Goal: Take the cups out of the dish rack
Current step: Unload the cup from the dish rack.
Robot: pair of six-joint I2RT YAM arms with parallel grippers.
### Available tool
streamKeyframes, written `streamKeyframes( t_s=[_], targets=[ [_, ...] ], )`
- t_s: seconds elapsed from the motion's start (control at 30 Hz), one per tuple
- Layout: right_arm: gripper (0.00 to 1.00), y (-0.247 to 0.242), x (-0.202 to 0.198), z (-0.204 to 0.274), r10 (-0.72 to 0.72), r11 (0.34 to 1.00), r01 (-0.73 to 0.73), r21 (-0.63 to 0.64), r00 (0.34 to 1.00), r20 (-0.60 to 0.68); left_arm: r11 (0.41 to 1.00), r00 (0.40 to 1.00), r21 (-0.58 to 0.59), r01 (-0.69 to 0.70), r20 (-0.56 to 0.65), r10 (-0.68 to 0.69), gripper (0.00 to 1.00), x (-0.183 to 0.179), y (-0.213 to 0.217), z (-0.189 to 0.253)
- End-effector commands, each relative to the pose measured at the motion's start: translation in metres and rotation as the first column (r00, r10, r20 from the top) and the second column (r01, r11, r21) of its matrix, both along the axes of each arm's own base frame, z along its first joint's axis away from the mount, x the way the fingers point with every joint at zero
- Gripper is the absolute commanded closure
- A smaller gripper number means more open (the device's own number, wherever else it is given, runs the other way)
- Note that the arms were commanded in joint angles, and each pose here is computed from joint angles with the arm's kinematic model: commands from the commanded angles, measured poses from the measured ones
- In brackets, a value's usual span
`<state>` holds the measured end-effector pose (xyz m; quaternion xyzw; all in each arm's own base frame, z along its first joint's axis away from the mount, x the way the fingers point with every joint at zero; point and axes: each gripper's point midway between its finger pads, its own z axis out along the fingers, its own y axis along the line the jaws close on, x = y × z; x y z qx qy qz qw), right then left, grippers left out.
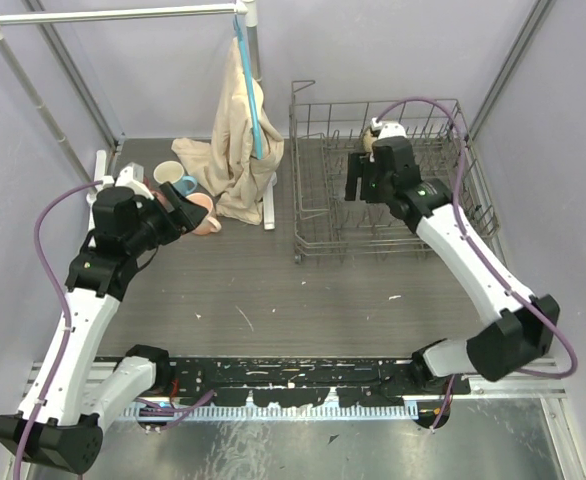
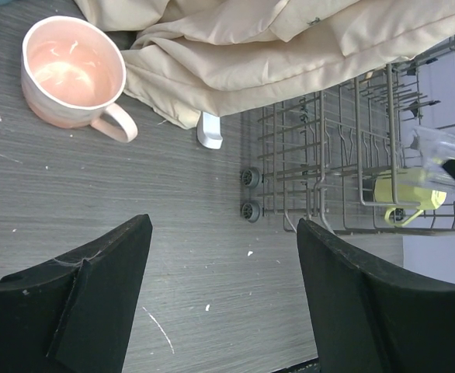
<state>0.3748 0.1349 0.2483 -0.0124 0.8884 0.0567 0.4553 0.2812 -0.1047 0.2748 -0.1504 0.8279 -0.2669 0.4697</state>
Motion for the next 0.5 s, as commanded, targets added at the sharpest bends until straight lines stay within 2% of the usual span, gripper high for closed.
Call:
streamKeyframes(
  t_s=[0.0, 0.13, 0.3, 0.37, 0.47],
  targets=[
    [1.00, 0.007, -0.013, 0.079, 0.021, 0.987, -0.056, 0.151, 0.974, 0.225, 0.999, 0.999, -0.019, 0.032, 0.035, -0.031, 0.17, 0.003, -0.007, 0.015],
    [0.99, 0.015, -0.043, 0.120, 0.086, 0.953, -0.186, 0.241, 0.924, 0.371, 0.995, 0.997, -0.069, 0.073, 0.039, -0.070, 0.17, 0.004, -0.018, 0.016],
    [0.99, 0.039, -0.086, 0.155, 0.212, 0.855, -0.399, 0.331, 0.852, 0.479, 0.966, 0.984, -0.190, 0.175, 0.061, -0.167, 0.16, 0.008, -0.044, 0.016],
    [0.99, 0.048, -0.102, 0.165, 0.252, 0.801, -0.475, 0.365, 0.821, 0.513, 0.949, 0.976, -0.231, 0.215, 0.075, -0.203, 0.17, 0.008, -0.053, 0.018],
    [1.00, 0.066, -0.131, 0.181, 0.313, 0.670, -0.620, 0.408, 0.734, 0.603, 0.931, 0.967, -0.265, 0.252, 0.098, -0.234, 0.16, 0.006, -0.060, 0.022]
  ],
)
